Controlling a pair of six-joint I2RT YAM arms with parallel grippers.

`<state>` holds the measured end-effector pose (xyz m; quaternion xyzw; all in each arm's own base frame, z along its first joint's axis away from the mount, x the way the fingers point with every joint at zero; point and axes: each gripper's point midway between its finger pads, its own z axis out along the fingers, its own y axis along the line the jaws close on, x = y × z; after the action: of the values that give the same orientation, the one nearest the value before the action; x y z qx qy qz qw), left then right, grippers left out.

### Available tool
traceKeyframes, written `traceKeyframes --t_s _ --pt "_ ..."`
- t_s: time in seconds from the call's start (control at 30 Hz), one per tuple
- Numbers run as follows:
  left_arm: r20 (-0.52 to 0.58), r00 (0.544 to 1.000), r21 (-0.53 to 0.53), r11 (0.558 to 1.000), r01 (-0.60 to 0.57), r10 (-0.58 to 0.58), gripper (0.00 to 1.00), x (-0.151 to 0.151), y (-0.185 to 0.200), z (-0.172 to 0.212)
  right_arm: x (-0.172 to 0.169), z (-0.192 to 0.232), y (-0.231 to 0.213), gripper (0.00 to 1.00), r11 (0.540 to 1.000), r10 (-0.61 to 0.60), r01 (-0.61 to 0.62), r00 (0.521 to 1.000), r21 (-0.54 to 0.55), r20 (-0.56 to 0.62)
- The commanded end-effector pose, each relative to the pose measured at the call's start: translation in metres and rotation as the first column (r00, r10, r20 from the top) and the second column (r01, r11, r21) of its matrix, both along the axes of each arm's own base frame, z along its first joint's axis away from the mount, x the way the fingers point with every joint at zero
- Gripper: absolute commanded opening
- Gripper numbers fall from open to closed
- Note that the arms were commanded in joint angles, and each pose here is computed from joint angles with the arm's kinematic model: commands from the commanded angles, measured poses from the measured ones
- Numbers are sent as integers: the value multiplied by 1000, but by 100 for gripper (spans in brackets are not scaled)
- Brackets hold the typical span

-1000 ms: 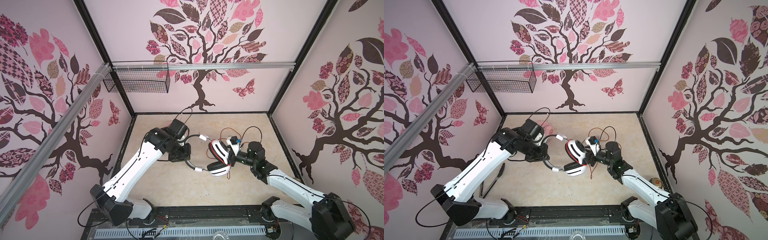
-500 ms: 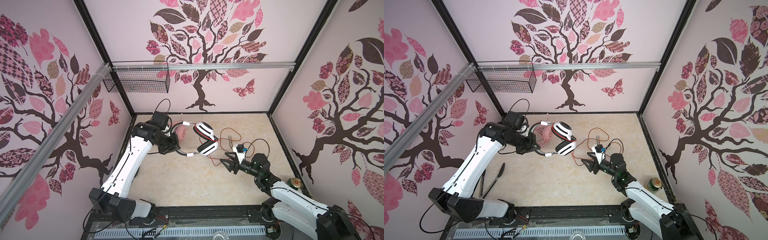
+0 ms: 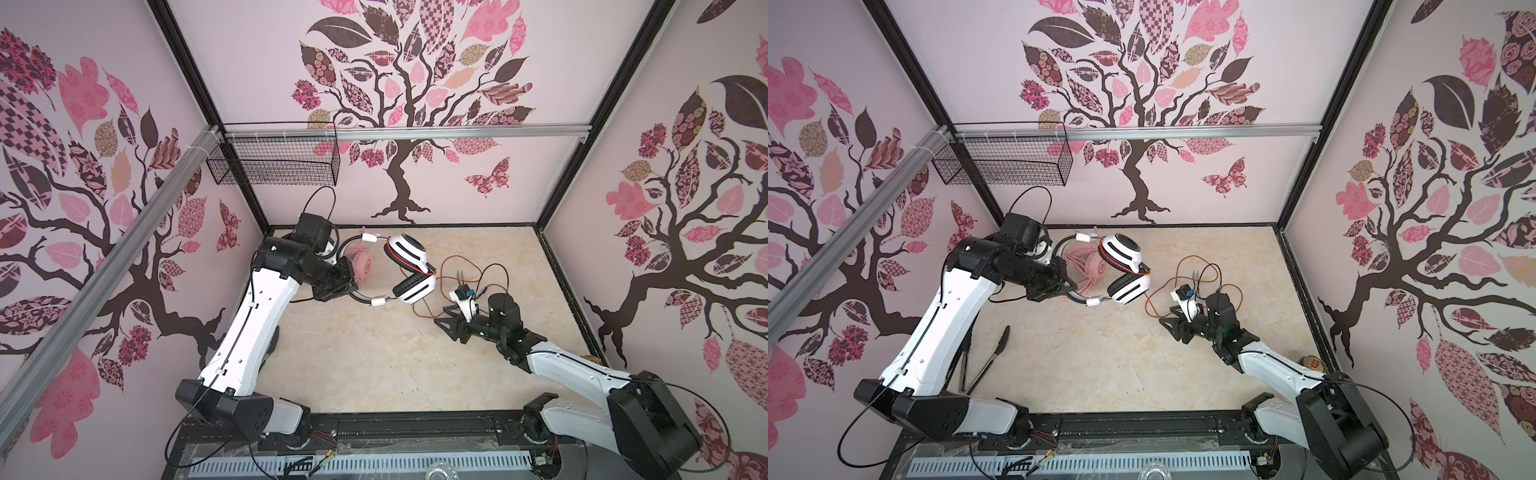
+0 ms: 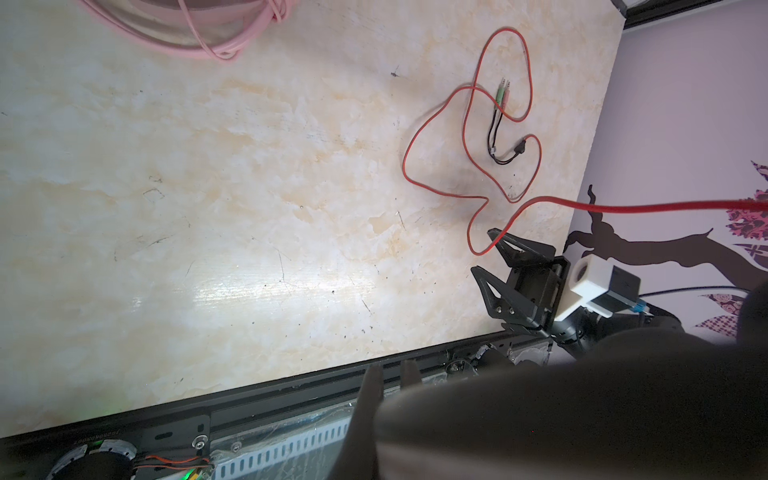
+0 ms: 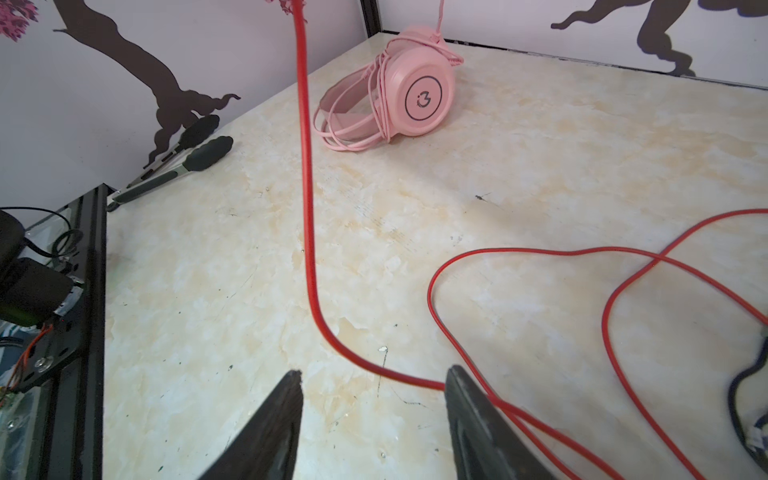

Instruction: Wrap the headphones

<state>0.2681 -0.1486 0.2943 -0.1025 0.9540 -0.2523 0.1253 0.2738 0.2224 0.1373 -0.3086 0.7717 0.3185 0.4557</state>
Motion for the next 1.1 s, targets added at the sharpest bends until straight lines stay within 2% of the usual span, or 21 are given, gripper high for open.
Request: traceKeyframes --t_s 0.0,0.43,0.57,0.7,0.87,1.07 --pt "81 997 -50 999 20 -16 0 8 -5 26 11 -7 4 56 997 7 -7 1000 -75 -6" --pt "127 992 -65 998 17 -9 0 16 1 51 45 -18 15 54 988 -7 9 1000 -157 13" --pt "130 991 -74 997 15 -6 0 16 1 53 60 -19 10 55 980 -57 65 997 -188 49" --pt "132 991 -72 997 15 -5 0 15 2 53 68 -16 11 58 982 -83 92 995 -167 64" --pt "138 990 -81 997 16 -5 0 15 2 57 84 -15 17 60 987 -115 117 993 -107 27" --pt "163 987 -87 996 18 -4 0 14 4 67 121 -27 13 60 963 -225 227 974 -145 28"
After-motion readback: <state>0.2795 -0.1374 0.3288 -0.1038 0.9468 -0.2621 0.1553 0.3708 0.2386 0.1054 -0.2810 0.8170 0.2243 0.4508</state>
